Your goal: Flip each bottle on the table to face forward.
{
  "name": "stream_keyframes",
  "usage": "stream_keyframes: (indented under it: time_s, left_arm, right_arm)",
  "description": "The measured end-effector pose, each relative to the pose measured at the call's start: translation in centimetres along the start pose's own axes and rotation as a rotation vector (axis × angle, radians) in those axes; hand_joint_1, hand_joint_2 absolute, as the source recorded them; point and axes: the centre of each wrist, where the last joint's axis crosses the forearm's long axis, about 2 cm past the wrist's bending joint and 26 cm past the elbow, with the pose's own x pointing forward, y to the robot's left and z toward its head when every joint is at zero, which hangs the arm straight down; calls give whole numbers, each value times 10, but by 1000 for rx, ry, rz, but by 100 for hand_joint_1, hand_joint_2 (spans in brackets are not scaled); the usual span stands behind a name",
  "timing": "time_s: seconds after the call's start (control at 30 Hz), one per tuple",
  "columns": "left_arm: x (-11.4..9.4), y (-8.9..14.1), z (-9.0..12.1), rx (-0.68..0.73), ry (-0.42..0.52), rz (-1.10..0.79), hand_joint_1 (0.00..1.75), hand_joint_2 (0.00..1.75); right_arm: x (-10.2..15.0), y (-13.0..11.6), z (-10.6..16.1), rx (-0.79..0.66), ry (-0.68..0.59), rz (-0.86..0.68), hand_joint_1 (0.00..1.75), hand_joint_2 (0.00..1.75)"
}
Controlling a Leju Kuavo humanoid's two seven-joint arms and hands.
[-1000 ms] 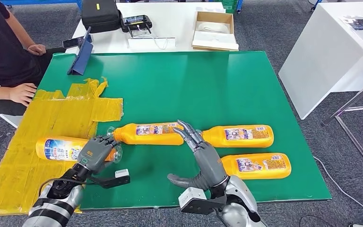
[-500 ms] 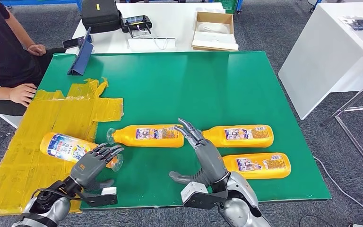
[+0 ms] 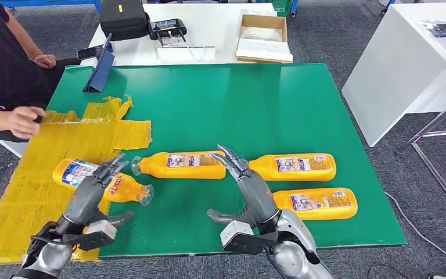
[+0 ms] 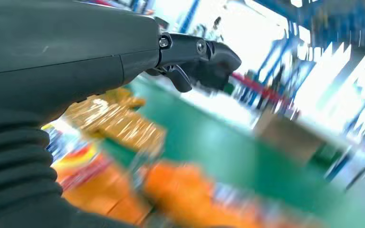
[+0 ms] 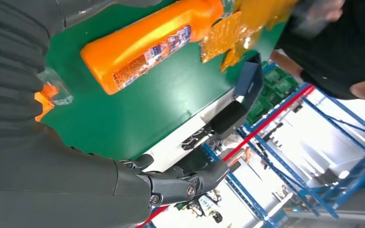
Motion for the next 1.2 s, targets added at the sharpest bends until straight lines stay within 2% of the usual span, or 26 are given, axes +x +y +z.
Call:
stream_keyframes:
  time_s: [0.17, 0.2, 0.3, 0.33, 0.43, 0.53, 0.77, 0.9, 1.03, 1.1, 1.2]
  left_arm:
    - [9, 13, -7, 157, -21, 143, 0, 0]
    - [12, 15, -7, 176, -25, 177, 0, 0]
    - [18, 21, -6, 217, -42, 242, 0, 0]
    - [20, 21, -6, 223, -46, 241, 0, 0]
    - [24, 19, -8, 224, -53, 223, 0, 0]
    - [28, 14, -15, 207, -69, 262, 0, 0]
    - [32, 1, -47, 182, -135, 429, 0, 0]
    - [32, -3, -60, 186, -147, 430, 0, 0]
    - [34, -7, -76, 190, -168, 440, 0, 0]
    - [36, -10, -82, 188, -178, 455, 0, 0]
    - [38, -14, -90, 178, -184, 505, 0, 0]
  right_arm:
    - [-5, -2, -4, 14, 41, 72, 0, 175]
    - [-6, -2, -4, 14, 47, 90, 0, 131]
    - [-10, -2, -4, 18, 70, 134, 0, 131]
    - [-11, -3, -5, 22, 80, 152, 0, 175]
    - [-18, -12, -12, 35, 114, 219, 0, 175]
    - [-28, -33, -25, 30, 137, 268, 0, 175]
    - [-42, -81, -54, -24, 145, 315, 0, 175]
    - [-48, -99, -62, -12, 167, 286, 0, 0]
    - [-55, -128, -76, -16, 194, 344, 0, 175]
    - [-57, -135, -80, -19, 199, 395, 0, 175]
    - [-61, -131, -84, 3, 220, 401, 0, 175]
